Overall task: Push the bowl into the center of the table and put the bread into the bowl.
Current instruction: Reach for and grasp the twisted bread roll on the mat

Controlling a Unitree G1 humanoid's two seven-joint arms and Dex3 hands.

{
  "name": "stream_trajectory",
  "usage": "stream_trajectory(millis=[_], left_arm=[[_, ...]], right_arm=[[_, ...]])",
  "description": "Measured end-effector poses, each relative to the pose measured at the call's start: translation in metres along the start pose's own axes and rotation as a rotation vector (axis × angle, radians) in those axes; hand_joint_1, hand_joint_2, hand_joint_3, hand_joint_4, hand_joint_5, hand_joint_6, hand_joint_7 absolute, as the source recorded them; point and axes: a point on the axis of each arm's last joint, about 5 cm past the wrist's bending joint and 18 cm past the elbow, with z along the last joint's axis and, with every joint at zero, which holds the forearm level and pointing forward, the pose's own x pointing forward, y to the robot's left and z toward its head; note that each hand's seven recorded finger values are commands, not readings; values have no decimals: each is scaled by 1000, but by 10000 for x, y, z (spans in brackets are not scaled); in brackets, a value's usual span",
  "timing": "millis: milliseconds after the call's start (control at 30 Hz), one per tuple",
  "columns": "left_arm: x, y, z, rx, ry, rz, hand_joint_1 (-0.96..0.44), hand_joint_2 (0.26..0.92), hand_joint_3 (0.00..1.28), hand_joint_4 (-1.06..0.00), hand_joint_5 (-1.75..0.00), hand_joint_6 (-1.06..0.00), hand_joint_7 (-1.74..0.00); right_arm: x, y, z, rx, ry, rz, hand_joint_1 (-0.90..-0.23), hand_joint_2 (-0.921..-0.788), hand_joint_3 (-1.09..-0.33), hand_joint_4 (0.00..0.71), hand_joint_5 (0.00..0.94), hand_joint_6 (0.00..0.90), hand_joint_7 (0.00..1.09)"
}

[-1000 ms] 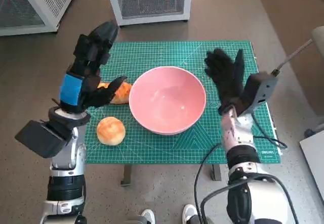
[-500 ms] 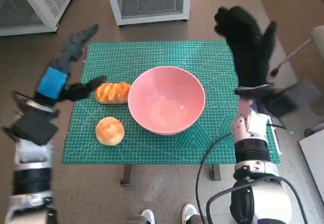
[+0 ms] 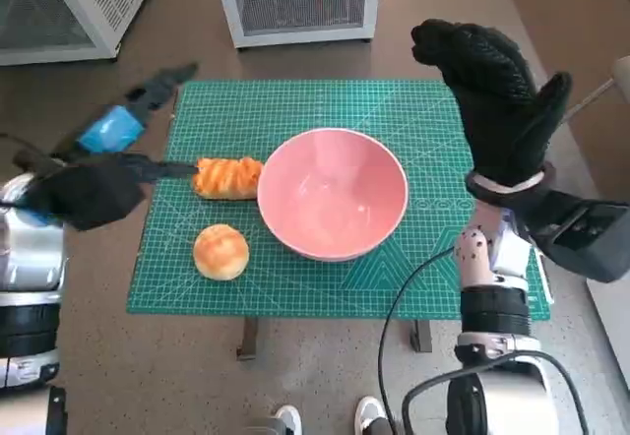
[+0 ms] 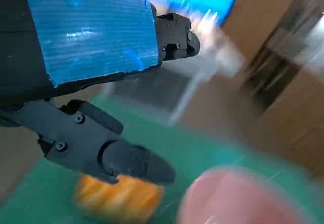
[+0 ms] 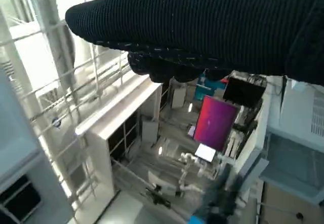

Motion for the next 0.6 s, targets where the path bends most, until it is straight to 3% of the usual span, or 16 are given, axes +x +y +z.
stream_trajectory(millis=[367, 600], left_arm=[[209, -40, 145, 114, 183, -94, 22, 690, 16, 1, 1, -115, -102], [342, -199, 162, 141, 229, -135, -8, 688, 14, 1, 1, -126, -83]], right_arm=[[-20, 21, 7, 11, 18, -10, -582, -921, -681, 243, 21, 18, 606], [-34, 27, 7, 21, 30, -15, -581, -921, -683, 247, 20, 15, 610]])
